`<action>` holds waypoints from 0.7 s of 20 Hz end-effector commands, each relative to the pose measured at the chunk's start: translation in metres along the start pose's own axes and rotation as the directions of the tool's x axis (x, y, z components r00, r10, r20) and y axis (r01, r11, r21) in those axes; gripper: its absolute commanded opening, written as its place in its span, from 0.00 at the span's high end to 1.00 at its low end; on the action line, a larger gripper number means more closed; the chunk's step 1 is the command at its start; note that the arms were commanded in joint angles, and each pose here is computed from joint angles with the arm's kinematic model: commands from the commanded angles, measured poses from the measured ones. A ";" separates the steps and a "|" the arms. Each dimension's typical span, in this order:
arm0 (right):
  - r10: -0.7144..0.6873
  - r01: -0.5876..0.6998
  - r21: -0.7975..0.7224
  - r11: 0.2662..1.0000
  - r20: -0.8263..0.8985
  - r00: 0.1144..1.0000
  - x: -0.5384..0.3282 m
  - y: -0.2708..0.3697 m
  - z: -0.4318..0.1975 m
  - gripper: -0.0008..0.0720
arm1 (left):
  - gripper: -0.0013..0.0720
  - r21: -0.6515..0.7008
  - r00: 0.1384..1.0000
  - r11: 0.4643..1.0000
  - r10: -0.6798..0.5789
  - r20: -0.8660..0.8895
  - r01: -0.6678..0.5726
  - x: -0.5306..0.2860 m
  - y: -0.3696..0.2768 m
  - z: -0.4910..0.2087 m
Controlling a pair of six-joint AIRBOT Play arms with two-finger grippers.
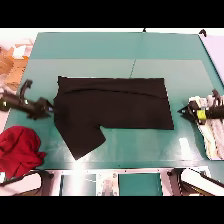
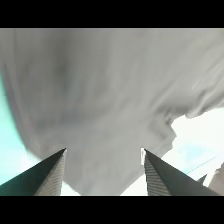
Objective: Fold the shirts.
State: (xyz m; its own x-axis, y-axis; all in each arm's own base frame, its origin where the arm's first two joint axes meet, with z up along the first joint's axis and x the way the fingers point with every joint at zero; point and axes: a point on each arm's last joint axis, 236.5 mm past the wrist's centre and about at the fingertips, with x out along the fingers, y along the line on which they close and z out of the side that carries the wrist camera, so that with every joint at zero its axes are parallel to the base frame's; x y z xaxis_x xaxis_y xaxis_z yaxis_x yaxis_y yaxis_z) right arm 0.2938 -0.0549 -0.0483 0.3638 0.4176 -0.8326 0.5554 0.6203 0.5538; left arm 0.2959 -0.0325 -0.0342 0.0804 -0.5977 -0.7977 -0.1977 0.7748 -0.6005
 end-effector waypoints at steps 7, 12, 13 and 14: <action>0.040 -0.055 0.145 0.988 0.107 0.993 0.014 -0.027 -0.075 0.42 | 0.24 -0.124 0.999 0.992 0.039 0.015 -0.037 0.086 0.023 -0.103; 0.055 -0.101 0.267 0.958 0.175 0.983 0.039 -0.042 -0.078 0.37 | 0.25 -0.130 0.997 0.992 0.017 0.079 -0.006 0.107 0.002 -0.088; 0.058 -0.115 0.292 0.949 0.195 0.979 0.042 -0.044 -0.077 0.37 | 0.43 -0.120 0.996 0.992 -0.017 0.084 0.027 0.112 -0.009 -0.085; 0.060 -0.129 0.316 0.940 0.219 0.974 0.044 -0.045 -0.074 0.37 | 0.68 -0.106 0.994 0.993 -0.046 0.095 0.057 0.113 -0.016 -0.082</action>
State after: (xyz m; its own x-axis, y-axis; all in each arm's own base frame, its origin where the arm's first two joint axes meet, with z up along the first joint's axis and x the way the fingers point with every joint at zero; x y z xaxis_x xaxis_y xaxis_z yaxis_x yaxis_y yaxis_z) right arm 0.2264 -0.0105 -0.0978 0.5037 0.3505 -0.7896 0.6846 0.3954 0.6123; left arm 0.2118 -0.1128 -0.1114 0.1180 -0.5854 -0.8021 -0.3045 0.7475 -0.5903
